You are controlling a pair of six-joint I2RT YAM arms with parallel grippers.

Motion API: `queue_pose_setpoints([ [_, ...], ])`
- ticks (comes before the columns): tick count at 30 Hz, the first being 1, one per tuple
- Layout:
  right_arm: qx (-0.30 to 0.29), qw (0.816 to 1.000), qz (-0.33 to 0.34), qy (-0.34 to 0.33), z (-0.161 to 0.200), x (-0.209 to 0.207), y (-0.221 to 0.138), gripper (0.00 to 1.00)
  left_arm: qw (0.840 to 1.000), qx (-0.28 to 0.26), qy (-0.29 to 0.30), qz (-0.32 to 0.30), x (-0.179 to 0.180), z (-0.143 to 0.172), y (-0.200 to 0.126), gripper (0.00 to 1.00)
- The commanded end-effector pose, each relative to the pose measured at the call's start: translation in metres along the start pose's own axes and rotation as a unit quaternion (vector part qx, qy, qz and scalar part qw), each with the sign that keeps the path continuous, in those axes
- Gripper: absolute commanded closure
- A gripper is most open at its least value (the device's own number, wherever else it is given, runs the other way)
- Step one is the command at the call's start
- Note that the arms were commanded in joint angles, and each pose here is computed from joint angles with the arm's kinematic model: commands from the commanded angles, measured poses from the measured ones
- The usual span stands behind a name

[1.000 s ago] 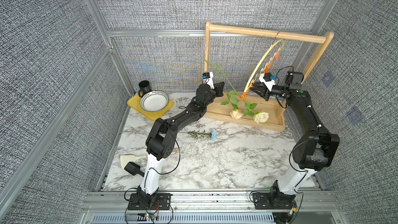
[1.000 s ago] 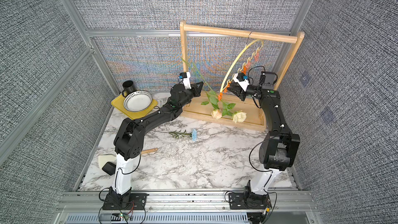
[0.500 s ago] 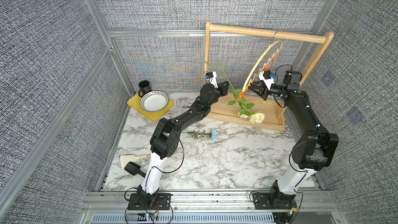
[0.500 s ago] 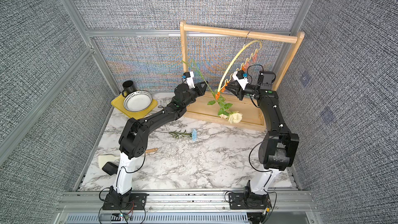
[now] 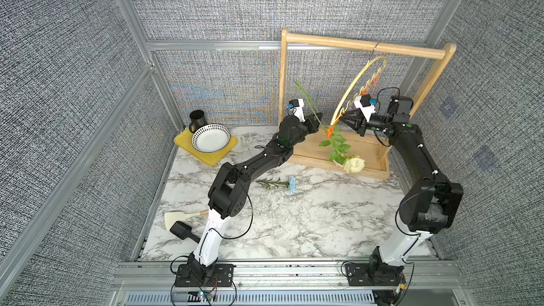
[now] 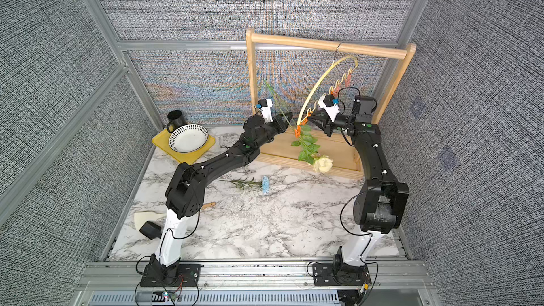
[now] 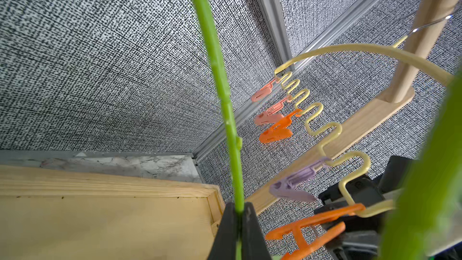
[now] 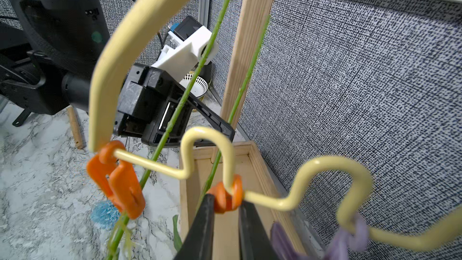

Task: Dry the flowers on a clothes hanger
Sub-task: Open the clamp at the hanger.

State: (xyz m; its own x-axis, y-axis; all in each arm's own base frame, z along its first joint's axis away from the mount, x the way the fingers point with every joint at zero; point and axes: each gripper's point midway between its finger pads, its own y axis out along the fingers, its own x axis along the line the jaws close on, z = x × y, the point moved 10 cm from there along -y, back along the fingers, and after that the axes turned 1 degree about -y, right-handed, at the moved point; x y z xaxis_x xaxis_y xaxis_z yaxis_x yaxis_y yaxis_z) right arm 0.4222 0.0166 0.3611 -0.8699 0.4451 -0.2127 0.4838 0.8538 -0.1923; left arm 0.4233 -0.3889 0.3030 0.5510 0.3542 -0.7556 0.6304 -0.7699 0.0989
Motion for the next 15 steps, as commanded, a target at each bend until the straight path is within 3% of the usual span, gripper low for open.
queue_pose_setpoints([
  [1,-0.006,1.0,0.002,-0.009,-0.0085,0.0014,-0.0003,0.8,1.0,-0.007,0.001,0.022,-0.006,-0.002,0.0012,0.98],
  [15,0.001,1.0,0.011,0.01,-0.004,-0.0003,0.0063,0.84,0.999,0.003,0.004,0.045,-0.0145,0.0015,0.0048,0.98],
])
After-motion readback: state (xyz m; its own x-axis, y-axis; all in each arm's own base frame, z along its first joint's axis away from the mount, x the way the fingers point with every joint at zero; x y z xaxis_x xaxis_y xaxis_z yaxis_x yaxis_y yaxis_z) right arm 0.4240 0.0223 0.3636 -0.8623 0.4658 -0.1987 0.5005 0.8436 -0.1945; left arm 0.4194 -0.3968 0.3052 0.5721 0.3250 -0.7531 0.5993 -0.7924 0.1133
